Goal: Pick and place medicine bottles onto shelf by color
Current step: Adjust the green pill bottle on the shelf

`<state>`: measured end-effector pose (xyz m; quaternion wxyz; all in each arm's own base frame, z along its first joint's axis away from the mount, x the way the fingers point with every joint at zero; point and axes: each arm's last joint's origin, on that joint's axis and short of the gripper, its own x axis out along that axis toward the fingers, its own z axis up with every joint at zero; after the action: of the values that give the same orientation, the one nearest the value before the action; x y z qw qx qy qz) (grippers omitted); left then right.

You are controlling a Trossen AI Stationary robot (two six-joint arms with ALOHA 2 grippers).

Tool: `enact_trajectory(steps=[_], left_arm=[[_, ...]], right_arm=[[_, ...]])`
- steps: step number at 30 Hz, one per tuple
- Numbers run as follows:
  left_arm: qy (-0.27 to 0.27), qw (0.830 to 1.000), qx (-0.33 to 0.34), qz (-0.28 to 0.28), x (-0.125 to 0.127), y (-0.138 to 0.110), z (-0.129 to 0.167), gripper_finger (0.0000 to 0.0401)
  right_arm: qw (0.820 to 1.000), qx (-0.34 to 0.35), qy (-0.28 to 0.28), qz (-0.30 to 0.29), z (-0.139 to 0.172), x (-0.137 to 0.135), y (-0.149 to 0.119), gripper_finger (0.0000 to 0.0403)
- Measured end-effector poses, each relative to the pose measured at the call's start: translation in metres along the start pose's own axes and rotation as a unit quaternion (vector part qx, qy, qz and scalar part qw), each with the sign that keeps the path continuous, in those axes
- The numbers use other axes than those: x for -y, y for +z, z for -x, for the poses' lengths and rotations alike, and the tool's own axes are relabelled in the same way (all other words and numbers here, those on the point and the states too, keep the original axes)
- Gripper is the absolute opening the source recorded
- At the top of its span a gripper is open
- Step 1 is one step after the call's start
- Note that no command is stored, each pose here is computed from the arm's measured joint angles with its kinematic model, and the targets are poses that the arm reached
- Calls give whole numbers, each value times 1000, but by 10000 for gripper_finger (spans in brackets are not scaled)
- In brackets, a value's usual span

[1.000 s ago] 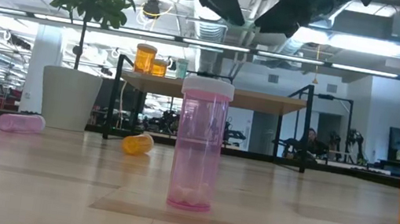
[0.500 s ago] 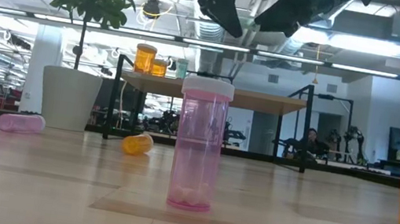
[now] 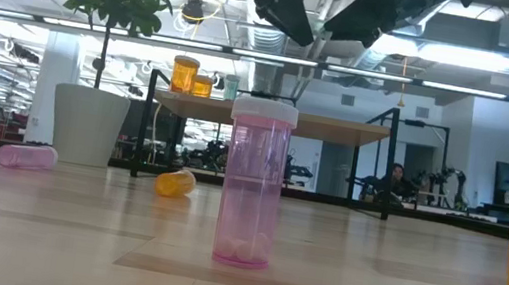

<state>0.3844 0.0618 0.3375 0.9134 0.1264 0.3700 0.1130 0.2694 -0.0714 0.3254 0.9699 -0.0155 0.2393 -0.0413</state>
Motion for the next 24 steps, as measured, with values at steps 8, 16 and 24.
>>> enact_trajectory(steps=[8,16,24], left_arm=[[-7,1000,6,-7,1,1,0,200],[1,1000,16,-1,1,3,0,189],[-2,1000,26,4,2,6,3,205]], right_arm=[[1000,0,0,0,0,0,0,146],[1000,-1,-1,0,0,0,0,150],[1000,-3,0,-1,0,0,-1,147]])
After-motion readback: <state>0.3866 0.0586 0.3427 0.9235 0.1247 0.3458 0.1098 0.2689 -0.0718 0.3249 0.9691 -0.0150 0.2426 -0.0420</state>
